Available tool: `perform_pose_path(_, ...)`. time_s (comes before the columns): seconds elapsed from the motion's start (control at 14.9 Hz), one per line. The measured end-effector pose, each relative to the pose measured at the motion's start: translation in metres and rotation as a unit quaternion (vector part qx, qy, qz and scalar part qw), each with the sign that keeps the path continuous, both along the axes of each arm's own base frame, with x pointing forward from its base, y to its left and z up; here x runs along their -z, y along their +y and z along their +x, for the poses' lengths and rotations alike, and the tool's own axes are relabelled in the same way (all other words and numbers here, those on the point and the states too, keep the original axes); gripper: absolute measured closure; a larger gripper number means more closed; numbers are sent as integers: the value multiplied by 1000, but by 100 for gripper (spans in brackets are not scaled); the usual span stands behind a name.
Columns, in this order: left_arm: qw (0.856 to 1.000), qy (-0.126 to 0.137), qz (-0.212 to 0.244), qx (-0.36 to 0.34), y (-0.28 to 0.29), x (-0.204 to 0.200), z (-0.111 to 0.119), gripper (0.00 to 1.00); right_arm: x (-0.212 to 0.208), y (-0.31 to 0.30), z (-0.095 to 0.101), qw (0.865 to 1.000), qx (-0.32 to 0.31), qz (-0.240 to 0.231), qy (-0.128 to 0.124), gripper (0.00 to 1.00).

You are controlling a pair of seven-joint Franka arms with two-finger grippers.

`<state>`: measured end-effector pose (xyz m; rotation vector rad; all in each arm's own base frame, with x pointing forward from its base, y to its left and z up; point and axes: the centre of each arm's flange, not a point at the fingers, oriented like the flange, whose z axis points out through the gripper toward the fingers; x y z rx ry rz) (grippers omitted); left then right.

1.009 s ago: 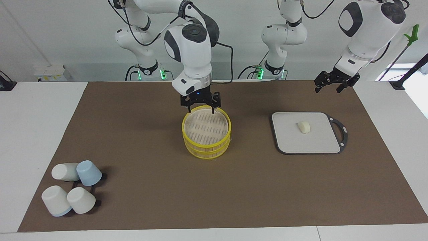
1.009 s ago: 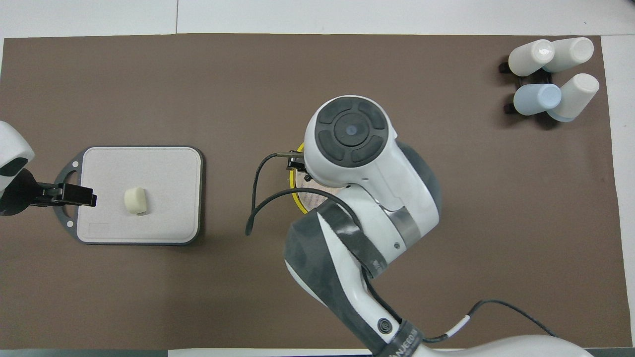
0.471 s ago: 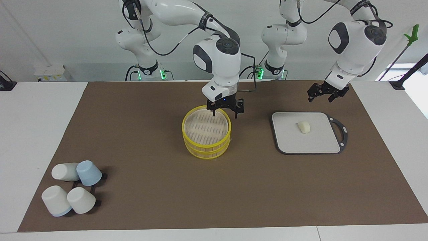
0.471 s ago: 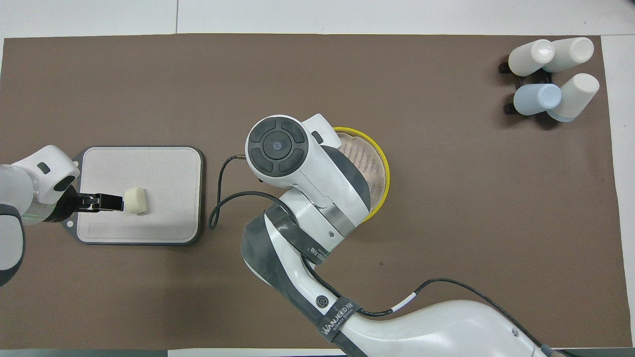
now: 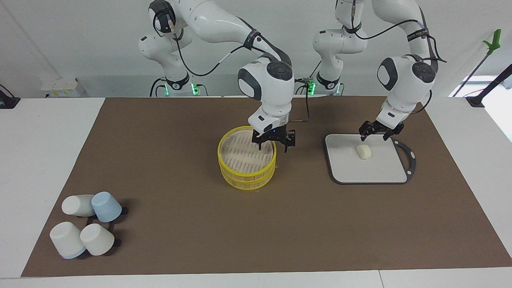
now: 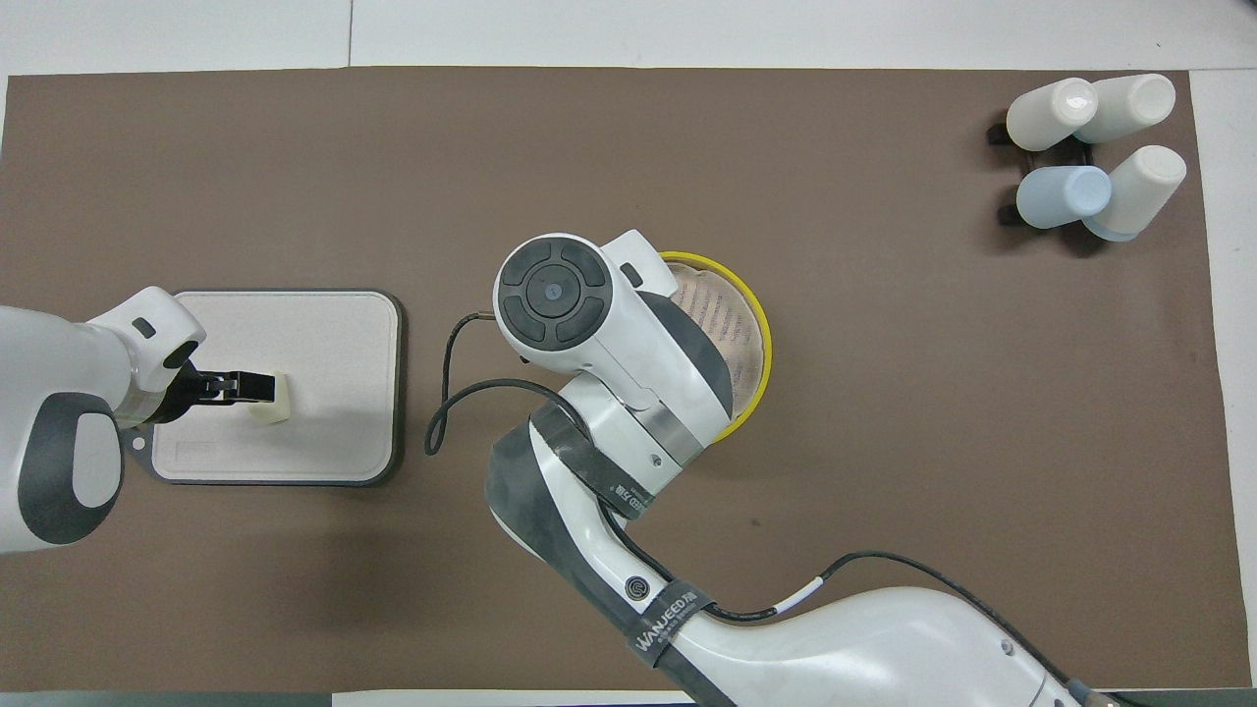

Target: Place bun in steamer

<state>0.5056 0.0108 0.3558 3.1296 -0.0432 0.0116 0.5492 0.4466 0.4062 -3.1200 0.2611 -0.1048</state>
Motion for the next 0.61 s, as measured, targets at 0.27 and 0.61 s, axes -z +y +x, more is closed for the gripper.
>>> perform_pose_path(0.27,1000,-17,3,-8,-7,31,-1,0,4,1,-3,1000,-2,-2,4,18)
perform_pose_path(0.61,1000,-17,3,-10,-7,40,-6,0,5,3,-3,1000,-28,0,0,70)
